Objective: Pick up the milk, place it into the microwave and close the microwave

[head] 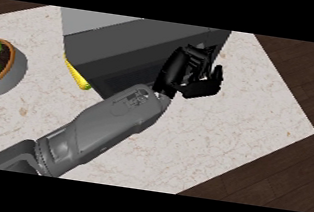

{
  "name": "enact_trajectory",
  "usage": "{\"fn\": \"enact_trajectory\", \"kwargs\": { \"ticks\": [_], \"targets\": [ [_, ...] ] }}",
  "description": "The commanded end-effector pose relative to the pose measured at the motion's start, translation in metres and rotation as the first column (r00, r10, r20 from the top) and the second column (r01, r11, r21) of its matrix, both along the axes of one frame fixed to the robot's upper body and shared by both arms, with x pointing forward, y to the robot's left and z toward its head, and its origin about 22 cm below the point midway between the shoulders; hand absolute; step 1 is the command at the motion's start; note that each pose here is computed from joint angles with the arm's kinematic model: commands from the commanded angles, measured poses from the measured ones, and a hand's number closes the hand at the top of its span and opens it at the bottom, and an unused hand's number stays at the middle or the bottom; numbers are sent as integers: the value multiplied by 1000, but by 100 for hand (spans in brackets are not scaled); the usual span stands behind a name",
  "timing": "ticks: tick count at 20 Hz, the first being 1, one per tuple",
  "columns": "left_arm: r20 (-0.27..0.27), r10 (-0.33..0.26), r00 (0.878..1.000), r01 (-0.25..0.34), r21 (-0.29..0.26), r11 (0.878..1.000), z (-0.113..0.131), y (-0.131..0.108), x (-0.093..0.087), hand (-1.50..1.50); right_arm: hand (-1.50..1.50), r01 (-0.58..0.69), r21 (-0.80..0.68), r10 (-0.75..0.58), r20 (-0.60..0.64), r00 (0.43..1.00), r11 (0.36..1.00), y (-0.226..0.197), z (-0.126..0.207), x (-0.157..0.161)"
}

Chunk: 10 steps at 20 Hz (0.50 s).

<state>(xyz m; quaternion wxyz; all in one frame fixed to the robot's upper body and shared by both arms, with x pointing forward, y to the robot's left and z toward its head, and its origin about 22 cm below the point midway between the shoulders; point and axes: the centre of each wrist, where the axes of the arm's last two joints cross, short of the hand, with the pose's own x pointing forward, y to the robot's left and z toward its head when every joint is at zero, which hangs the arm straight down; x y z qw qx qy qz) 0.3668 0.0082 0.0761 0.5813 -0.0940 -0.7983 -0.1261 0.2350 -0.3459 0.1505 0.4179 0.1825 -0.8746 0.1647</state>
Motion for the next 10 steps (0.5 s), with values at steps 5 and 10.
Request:
{"fn": "enact_trajectory", "kwargs": {
  "ticks": [5,10],
  "targets": [
    [46,-51,998,49,28,998,21,-27,1,150,-150,-8,6,8,-2,1000,1000,-5,8,3],
    [41,-40,998,40,17,999,17,-26,-1,150,-150,-19,14,19,1,1000,1000,-6,14,6]
  ]
}}
